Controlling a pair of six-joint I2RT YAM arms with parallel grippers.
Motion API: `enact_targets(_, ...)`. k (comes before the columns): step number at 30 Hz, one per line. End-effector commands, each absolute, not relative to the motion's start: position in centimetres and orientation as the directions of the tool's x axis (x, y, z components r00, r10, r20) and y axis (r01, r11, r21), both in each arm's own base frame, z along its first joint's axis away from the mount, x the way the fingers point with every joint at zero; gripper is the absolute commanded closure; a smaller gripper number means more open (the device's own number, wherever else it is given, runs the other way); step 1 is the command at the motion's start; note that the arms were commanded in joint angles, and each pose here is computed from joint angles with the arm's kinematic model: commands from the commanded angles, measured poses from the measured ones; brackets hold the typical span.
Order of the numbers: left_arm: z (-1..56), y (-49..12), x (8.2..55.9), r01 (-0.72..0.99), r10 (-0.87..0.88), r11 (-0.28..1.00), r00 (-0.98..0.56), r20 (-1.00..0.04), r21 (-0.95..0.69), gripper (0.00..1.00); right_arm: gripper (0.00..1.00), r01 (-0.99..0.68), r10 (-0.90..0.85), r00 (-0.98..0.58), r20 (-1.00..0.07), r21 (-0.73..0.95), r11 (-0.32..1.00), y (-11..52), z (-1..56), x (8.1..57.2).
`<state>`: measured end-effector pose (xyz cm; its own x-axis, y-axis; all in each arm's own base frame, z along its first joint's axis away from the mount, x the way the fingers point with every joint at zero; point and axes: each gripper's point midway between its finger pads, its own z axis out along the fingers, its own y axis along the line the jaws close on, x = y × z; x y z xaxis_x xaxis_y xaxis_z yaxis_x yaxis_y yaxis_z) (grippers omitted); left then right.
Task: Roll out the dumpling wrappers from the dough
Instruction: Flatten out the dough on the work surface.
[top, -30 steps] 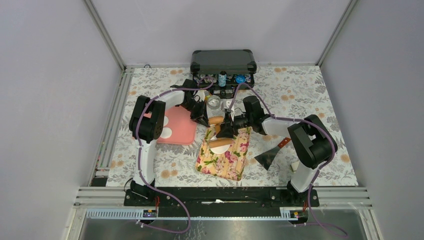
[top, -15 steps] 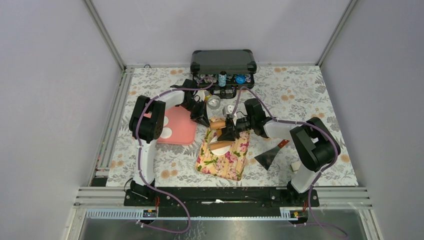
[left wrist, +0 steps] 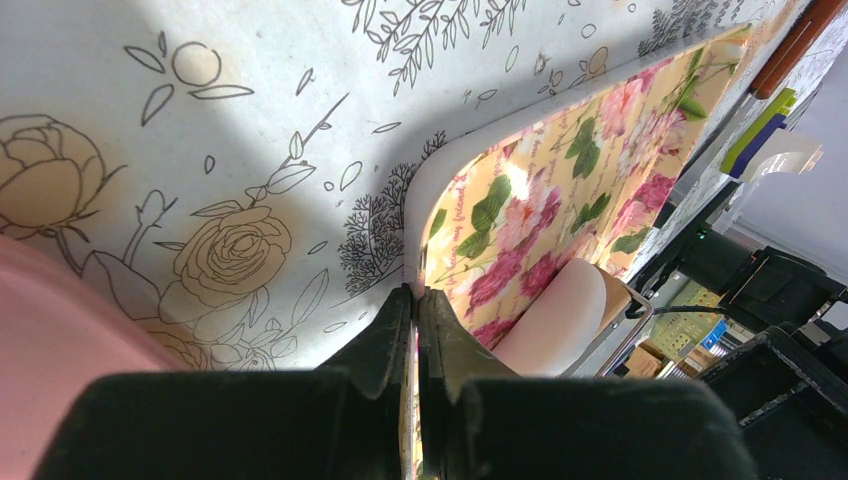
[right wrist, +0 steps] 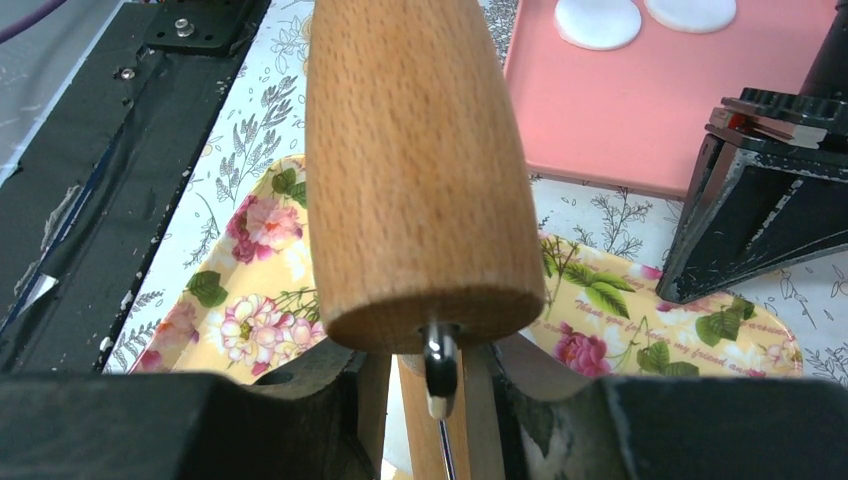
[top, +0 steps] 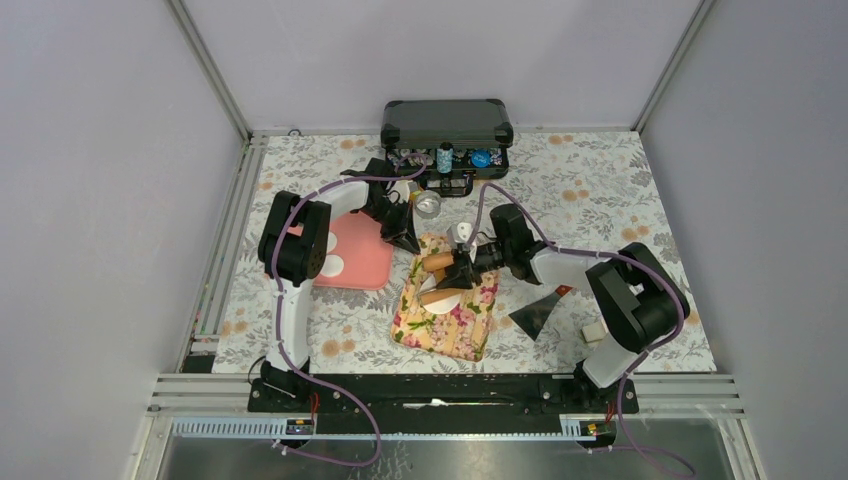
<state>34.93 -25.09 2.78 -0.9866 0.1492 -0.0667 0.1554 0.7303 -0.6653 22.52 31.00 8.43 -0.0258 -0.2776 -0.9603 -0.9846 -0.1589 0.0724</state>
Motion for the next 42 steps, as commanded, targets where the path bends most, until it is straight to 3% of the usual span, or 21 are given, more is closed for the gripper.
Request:
enact_targets(1,4.4,-24.8,36.5,0.16,0.108,0.706,-0.987,-0.118,-0.69,1.0,1.0,-0.907,-0.507,-0.295,-0.81,0.404,-0.117,27.5,1.6,15.5)
enact_targets(27,4.4,-24.7,36.5,0.156,0.106,0.706,-0.988,-0.115,-0.69,1.0,1.0,-0.903,-0.467,-0.131,-0.875,0.299,-0.308,25.8,2.5,11.6)
enact_targets(31,4.4,-24.7,36.5,0.154,0.106,0.705,-0.988,-0.113,-0.692,1.0,1.0,-0.919,-0.408,-0.224,-0.885,0.331,-0.214,26.4,4.2,14.0)
enact_targets(35,4.4,-24.7,36.6,0.152,0.103,0.704,-0.988,-0.113,-0.693,1.0,1.0,-0.946,-0.33,-0.308,-0.892,0.323,0.01,26.9,6.3,19.9)
enact_targets(42,4.5,-24.8,36.5,0.156,0.105,0.704,-0.988,-0.116,-0.692,1.0,1.0,-0.908,-0.31,-0.419,-0.853,0.393,0.146,27.3,5.1,23.0)
